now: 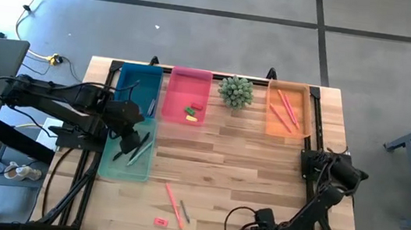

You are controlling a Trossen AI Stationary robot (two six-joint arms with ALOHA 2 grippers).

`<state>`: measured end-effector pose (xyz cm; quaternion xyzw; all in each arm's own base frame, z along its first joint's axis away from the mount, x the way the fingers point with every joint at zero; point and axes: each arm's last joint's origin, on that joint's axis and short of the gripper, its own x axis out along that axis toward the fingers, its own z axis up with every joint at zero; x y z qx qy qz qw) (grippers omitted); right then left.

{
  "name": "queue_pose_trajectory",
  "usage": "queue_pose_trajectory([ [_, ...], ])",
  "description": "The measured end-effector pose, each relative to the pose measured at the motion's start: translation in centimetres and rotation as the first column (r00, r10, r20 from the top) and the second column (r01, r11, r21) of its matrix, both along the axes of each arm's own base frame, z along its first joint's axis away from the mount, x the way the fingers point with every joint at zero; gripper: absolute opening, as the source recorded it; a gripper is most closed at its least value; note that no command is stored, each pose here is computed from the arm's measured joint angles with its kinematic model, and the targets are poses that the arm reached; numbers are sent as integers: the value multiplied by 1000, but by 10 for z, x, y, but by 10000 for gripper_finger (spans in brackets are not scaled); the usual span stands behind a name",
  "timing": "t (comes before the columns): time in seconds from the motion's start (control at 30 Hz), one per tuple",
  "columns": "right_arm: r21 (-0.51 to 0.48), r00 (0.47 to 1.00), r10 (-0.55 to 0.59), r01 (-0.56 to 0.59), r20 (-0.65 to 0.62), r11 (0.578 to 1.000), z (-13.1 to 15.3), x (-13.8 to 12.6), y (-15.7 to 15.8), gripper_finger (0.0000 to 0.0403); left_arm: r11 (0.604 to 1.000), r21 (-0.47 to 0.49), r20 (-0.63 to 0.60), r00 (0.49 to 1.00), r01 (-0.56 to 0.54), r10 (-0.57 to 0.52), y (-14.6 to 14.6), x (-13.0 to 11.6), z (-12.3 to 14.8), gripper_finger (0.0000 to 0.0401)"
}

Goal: Sort crayons/erasers/pens/pencils in bins
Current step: Put the purple pen into the light blue bin

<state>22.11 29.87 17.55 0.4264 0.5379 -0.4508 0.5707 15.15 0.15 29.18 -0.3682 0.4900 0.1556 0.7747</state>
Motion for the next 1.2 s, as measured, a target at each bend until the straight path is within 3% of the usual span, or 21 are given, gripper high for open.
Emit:
queue_pose_trajectory([
  [0.57, -23, 1000, 20, -20, -22, 1000, -18, -1, 7, 139, 1000, -9, -2, 1000, -23, 23, 0, 0, 0, 135],
  [1.2, 15, 999, 42, -42, -17, 999, -31, -3, 18, 139, 1000, -7, -1, 1000, -27, 27, 0, 0, 0, 135],
])
